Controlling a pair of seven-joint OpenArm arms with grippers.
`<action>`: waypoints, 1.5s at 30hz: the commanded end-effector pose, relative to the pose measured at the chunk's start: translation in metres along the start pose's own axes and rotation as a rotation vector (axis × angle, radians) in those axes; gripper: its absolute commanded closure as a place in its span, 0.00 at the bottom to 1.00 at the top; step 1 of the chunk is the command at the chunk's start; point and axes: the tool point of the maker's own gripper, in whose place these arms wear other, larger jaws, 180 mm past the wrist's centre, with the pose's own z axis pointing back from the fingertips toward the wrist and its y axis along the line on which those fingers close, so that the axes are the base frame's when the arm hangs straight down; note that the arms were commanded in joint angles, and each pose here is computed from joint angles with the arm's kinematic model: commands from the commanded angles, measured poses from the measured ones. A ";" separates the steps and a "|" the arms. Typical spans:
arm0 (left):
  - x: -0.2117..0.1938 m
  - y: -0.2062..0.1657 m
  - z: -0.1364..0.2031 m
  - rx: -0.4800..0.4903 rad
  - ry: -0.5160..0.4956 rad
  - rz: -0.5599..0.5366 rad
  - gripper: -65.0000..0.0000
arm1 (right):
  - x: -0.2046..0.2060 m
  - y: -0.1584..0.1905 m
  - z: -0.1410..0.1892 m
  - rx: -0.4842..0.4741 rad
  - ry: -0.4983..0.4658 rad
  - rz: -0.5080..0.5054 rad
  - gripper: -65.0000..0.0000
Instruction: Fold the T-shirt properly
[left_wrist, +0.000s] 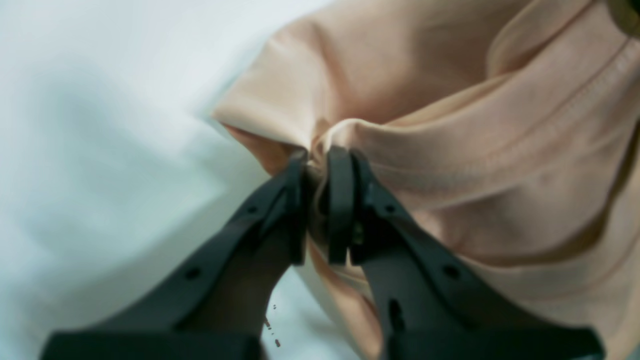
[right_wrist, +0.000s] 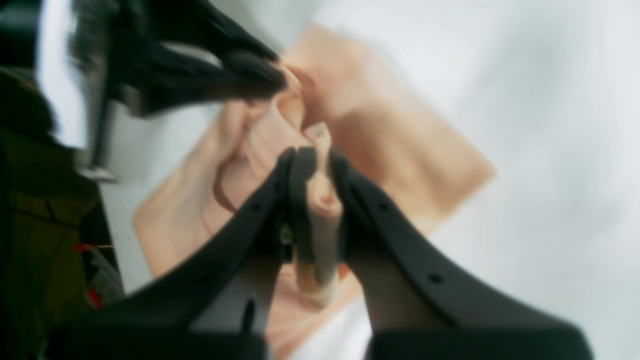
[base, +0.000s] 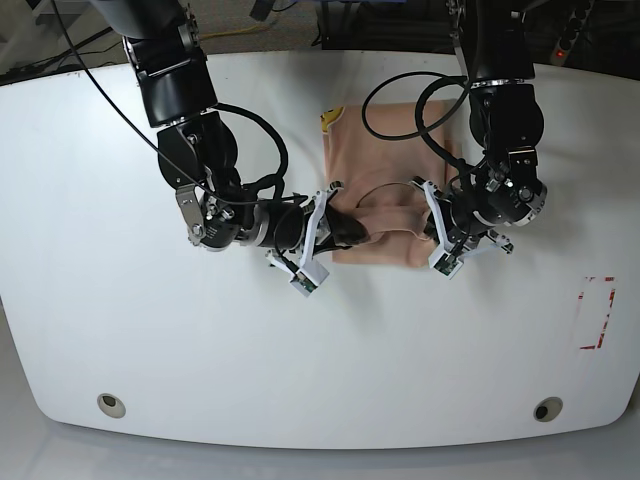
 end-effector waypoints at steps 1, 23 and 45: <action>0.015 0.010 0.012 0.035 -0.056 -0.028 0.99 | 0.029 0.005 0.007 0.013 -0.077 0.048 1.00; -0.006 -0.010 0.002 -0.022 0.061 -0.124 0.72 | 0.007 0.006 0.006 0.014 -0.041 0.022 1.00; -0.014 -0.016 -0.020 -0.080 0.127 -0.133 1.00 | 0.008 0.007 0.007 0.017 -0.047 0.025 1.00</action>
